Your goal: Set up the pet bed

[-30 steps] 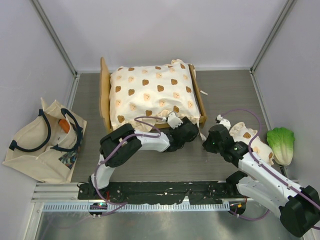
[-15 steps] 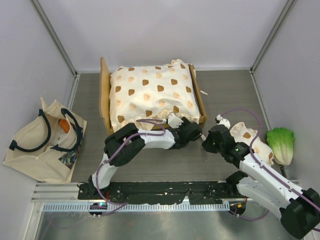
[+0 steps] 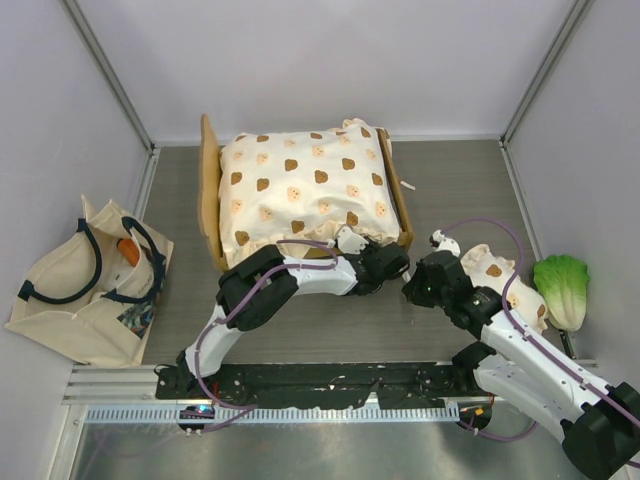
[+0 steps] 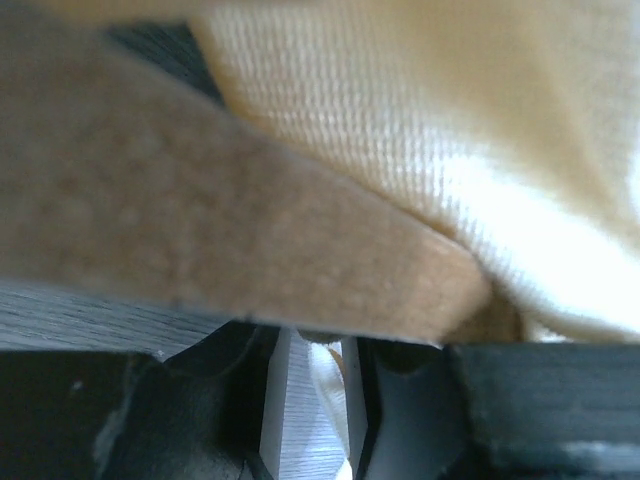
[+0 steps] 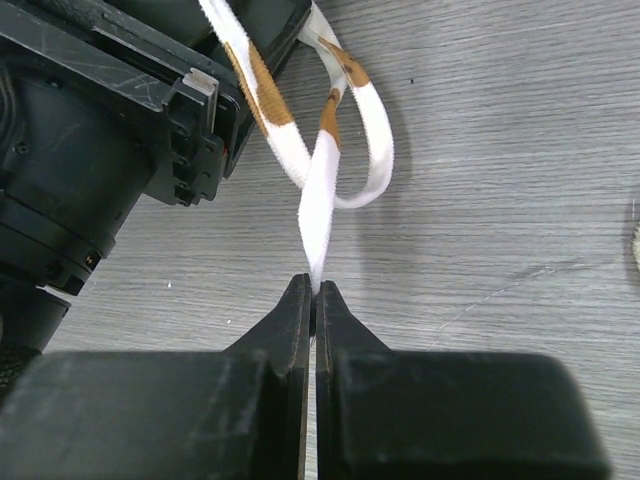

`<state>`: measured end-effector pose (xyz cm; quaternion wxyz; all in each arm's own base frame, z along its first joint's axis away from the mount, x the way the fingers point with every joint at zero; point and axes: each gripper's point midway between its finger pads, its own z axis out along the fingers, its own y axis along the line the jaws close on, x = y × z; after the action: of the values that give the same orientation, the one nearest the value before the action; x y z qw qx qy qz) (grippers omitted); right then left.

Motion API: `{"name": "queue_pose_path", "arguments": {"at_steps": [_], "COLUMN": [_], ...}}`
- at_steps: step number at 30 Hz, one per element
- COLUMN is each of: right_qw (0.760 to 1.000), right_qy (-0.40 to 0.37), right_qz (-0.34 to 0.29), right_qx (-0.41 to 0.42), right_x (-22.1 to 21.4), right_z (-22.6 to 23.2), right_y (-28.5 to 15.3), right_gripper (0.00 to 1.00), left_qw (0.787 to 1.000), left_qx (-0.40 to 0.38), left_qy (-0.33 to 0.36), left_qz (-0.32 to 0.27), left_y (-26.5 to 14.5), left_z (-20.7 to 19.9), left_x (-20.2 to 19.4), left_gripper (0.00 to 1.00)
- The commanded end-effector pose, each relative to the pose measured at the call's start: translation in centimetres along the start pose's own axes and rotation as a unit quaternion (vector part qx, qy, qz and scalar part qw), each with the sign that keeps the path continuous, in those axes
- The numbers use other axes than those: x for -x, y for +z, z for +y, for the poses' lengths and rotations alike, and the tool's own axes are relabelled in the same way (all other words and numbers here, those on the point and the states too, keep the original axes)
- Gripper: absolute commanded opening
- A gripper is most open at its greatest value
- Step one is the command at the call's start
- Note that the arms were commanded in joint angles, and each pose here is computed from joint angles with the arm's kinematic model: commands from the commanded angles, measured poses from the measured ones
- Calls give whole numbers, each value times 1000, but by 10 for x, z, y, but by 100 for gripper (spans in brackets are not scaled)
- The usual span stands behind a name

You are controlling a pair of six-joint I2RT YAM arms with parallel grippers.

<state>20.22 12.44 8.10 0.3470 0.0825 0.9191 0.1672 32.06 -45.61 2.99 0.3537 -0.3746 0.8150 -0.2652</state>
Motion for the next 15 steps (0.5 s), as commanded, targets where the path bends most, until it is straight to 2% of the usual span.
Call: {"name": "queue_pose_path", "arguments": {"at_steps": [1,9,11,15], "right_qw": [1000,1000,1000,999], "right_qy": [-11,-10,-9,-11], "right_qz": [-14,-22,-26,-30], "right_qx": [19,7,2,-7], "right_x": [8,11,13,16], "right_z": [8,5,3,2], "right_y": [-1,1,1,3], "right_gripper": [1,1,1,1], "left_qw": [990,988,988,987], "left_qx": [125,127,125,120], "left_qy": [68,83,88,105], "left_qz": [4,6,9,9], "left_y": [20,17,14,7], "left_z": [97,96,94,92], "left_x": [-9,-7,-6,0], "left_gripper": [28,12,11,0]}}
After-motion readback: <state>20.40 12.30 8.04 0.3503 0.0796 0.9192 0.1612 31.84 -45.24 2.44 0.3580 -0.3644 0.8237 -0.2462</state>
